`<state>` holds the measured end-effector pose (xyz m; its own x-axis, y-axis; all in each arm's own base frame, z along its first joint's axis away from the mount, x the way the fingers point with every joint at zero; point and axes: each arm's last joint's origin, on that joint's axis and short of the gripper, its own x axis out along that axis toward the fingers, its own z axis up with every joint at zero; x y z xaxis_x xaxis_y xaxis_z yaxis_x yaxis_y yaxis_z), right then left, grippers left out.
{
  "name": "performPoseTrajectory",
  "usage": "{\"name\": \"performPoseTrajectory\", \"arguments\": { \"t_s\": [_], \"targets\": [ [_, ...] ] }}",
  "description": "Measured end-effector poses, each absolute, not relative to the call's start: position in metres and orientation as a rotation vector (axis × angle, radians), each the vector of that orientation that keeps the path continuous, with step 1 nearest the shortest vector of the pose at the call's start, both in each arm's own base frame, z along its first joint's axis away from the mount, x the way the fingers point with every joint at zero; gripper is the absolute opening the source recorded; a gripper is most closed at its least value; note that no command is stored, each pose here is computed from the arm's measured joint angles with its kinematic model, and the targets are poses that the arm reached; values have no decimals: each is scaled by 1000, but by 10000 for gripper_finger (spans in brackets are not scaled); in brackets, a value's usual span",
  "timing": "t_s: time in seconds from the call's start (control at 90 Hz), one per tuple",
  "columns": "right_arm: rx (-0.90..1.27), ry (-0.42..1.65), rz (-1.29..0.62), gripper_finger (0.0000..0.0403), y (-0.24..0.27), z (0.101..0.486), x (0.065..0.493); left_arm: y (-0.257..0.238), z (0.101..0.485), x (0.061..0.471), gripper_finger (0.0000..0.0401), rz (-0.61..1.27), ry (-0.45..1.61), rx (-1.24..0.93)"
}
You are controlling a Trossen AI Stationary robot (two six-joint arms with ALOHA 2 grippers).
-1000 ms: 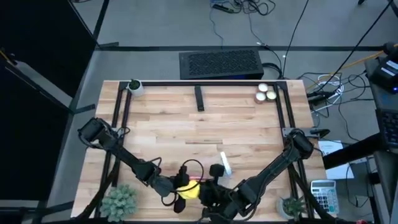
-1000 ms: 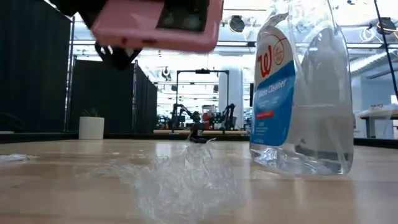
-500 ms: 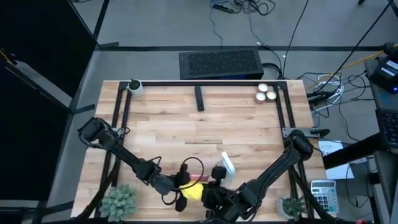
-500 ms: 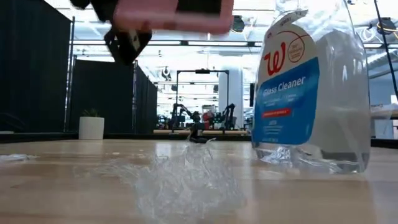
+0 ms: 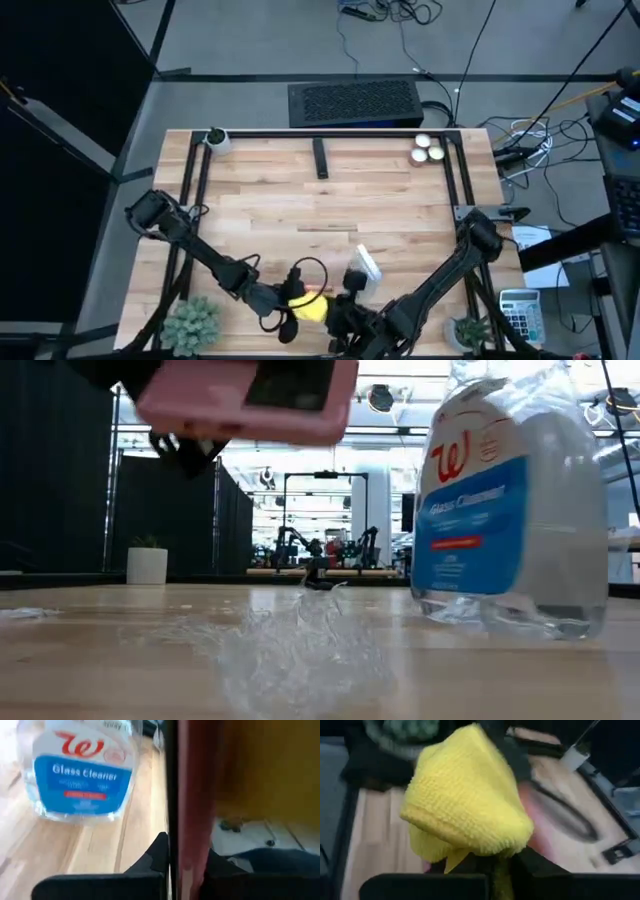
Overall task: Apply microfiber cloth
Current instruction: Wipe the back of the pink cellphone with a yellow microfiber cloth
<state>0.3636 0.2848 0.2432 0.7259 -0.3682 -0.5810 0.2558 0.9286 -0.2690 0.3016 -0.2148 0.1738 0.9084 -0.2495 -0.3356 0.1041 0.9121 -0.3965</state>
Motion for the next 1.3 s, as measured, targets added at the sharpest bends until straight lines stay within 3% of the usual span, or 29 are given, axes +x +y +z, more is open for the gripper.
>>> {"name": "performPoseTrajectory", "arguments": {
  "t_s": [0.233, 0.622, 1.056, 1.3],
  "targets": [
    [-158, 727, -331, 9, 289, 232, 361, -214, 174, 302, 9, -173, 381, -378],
    [-292, 510, -480, 9, 256, 311, 342, -214, 182, 303, 9, -175, 349, -408],
    [-260, 517, -403, 9, 298, 281, 329, -215, 175, 301, 9, -188, 396, -375],
    [-213, 547, -259, 9, 329, 280, 300, -210, 199, 299, 9, -141, 309, -402]
  ]
}}
